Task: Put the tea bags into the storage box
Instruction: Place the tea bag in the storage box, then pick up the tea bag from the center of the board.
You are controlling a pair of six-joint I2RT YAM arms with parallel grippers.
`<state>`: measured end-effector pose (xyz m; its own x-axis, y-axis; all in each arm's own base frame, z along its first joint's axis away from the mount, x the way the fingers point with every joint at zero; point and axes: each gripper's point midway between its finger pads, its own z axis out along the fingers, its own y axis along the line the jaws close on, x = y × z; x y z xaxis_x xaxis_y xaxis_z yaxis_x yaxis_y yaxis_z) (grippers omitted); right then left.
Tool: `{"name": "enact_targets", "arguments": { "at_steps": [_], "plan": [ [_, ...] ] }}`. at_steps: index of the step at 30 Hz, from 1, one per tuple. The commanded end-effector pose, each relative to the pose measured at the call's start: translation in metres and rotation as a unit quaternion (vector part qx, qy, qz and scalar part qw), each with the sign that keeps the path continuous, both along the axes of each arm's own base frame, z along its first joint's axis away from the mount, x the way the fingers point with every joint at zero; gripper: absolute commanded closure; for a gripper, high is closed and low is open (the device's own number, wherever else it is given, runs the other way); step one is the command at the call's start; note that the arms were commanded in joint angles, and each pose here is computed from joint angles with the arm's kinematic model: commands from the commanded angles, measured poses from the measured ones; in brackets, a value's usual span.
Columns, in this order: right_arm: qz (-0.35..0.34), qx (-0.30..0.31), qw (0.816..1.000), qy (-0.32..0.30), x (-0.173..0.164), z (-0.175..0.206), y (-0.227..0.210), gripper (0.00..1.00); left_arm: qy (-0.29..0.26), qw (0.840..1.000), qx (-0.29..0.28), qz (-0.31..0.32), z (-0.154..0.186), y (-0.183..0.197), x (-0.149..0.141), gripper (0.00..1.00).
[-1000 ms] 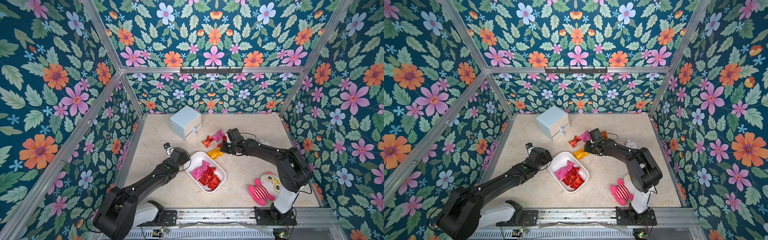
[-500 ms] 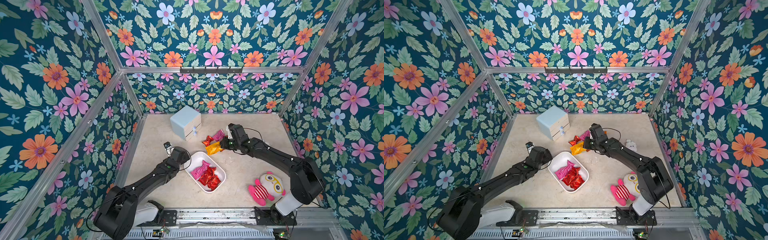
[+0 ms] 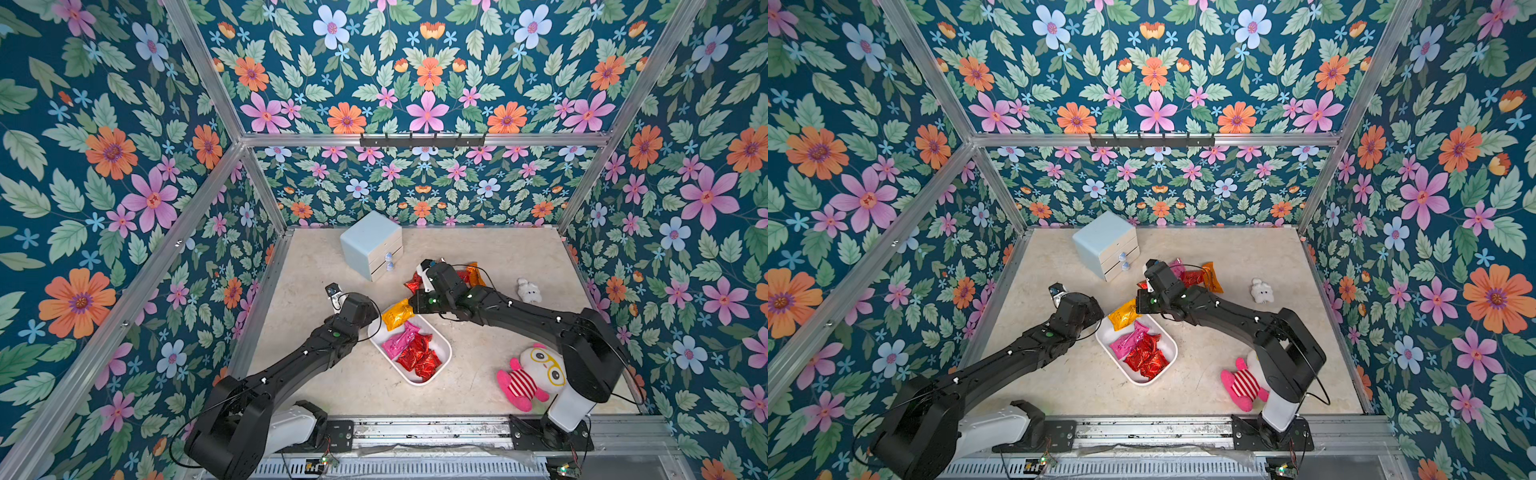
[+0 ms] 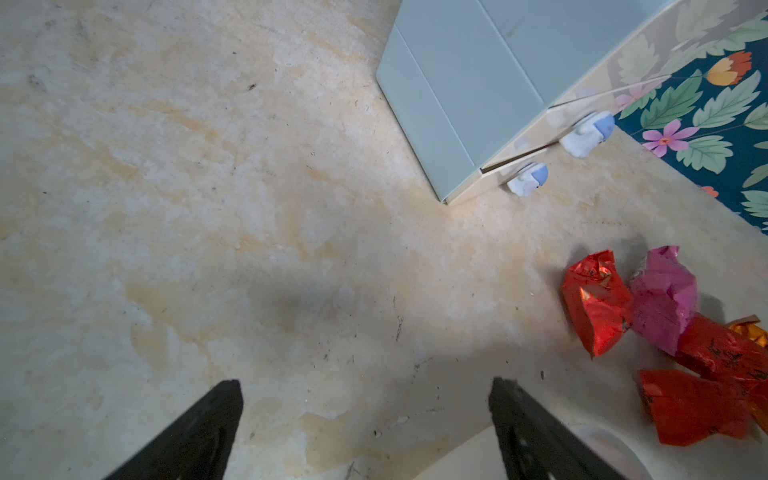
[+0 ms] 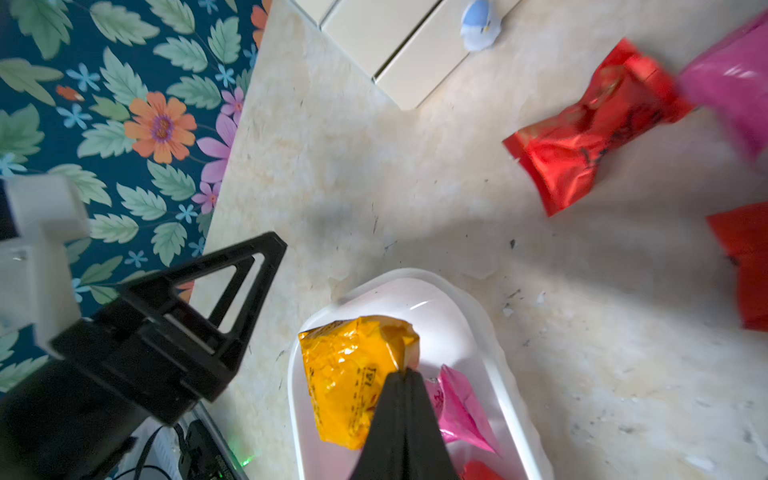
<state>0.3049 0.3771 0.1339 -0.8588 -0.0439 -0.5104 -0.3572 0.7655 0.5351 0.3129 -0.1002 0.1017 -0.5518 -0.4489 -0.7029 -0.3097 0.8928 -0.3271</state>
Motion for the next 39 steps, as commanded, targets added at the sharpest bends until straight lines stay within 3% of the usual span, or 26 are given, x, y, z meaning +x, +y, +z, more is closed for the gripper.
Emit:
{"name": "enact_targets", "arguments": {
  "at_steps": [1, 6, 7, 12, 15, 20, 26, 32, 39],
  "plan": [
    [0.011, 0.022, 1.000, -0.004, 0.001, -0.001, 0.024, 1.00, 0.001, 1.000, 0.006, 0.006, -0.001, 0.004, -0.002, 0.01],
    [0.017, 0.002, 1.000, 0.010, 0.002, -0.020, 0.032, 1.00, 0.002, 1.000, 0.006, 0.006, -0.002, 0.006, -0.006, 0.01],
    [0.017, 0.001, 1.000, 0.009, 0.002, -0.019, 0.032, 0.96, 0.002, 1.000, 0.007, 0.006, -0.002, 0.007, -0.006, 0.01],
    [-0.006, -0.014, 0.999, -0.028, 0.010, 0.004, 0.015, 0.57, 0.003, 1.000, 0.009, 0.004, -0.003, 0.007, -0.007, 0.01],
    [-0.024, -0.025, 0.998, -0.052, 0.017, 0.020, 0.003, 0.47, 0.003, 1.000, 0.006, -0.003, -0.003, 0.003, -0.003, 0.01],
    [-0.075, -0.044, 0.995, -0.058, 0.044, 0.024, -0.027, 0.43, 0.004, 1.000, 0.008, -0.024, 0.001, -0.008, 0.006, 0.01],
    [-0.150, -0.027, 0.988, -0.015, 0.089, 0.005, -0.056, 0.39, 0.004, 0.999, 0.016, -0.037, 0.002, -0.014, 0.012, 0.01],
    [-0.160, -0.009, 0.987, 0.020, 0.118, -0.012, -0.036, 0.34, 0.007, 0.999, 0.015, -0.033, -0.001, -0.011, 0.007, 0.01],
    [-0.199, -0.018, 0.978, 0.053, 0.136, -0.045, -0.033, 0.34, 0.010, 1.000, 0.010, -0.020, -0.004, -0.002, -0.003, 0.01]
  ]
}}
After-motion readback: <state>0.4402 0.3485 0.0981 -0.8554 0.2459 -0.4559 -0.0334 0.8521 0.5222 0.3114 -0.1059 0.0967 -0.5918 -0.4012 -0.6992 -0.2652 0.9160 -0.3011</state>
